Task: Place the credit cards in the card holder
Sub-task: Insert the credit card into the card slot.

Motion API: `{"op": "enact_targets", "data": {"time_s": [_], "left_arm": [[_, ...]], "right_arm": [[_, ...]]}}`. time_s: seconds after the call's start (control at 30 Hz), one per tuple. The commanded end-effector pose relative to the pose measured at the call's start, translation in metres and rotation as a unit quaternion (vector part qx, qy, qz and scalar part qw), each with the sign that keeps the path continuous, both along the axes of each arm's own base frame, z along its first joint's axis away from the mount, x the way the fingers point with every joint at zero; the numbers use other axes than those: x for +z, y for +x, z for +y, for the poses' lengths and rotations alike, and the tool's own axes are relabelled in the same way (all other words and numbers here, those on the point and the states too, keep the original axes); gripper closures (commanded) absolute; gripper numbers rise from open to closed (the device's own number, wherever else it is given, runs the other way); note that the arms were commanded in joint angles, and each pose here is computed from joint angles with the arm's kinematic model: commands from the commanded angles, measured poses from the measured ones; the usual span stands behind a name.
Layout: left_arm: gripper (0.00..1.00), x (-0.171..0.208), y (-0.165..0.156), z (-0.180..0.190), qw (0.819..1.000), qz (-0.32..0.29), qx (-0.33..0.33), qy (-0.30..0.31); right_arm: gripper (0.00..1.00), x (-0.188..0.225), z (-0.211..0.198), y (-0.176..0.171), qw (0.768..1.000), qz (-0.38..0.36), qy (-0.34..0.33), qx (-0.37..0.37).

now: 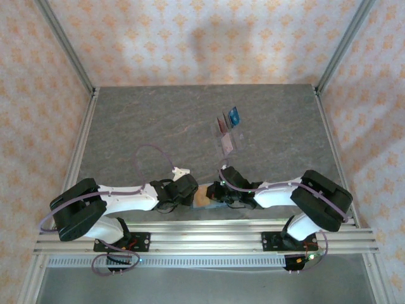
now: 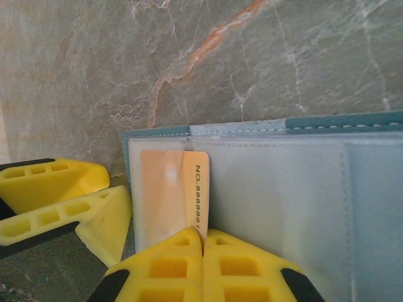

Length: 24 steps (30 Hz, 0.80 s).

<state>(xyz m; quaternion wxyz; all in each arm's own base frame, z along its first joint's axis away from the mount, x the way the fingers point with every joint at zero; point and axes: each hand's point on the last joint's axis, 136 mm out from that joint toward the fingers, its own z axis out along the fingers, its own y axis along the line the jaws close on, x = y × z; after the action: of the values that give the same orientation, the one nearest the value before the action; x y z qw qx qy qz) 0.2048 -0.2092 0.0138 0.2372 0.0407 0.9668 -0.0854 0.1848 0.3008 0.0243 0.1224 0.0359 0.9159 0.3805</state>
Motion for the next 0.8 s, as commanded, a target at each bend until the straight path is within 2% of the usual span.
{"op": "enact_targets", "data": {"time_s": [0.0,0.13,0.5,0.77], "left_arm": [[0.58,-0.027,-0.022,0.015,0.998,0.052,-0.004,0.037],[0.58,-0.026,-0.022,0.013,0.998,0.051,-0.005,0.036],[0.58,-0.026,-0.021,0.014,0.998,0.051,-0.004,0.036],[0.58,-0.026,-0.022,0.018,0.998,0.05,0.005,0.034]], "right_arm": [[1.0,-0.032,-0.018,-0.015,0.998,0.032,-0.06,-0.003],[0.99,-0.033,-0.013,-0.015,0.998,0.033,-0.055,-0.001],[0.83,-0.028,-0.007,-0.016,0.999,0.027,-0.043,0.011],[0.69,-0.018,-0.02,-0.019,0.997,0.016,-0.076,0.018]]}}
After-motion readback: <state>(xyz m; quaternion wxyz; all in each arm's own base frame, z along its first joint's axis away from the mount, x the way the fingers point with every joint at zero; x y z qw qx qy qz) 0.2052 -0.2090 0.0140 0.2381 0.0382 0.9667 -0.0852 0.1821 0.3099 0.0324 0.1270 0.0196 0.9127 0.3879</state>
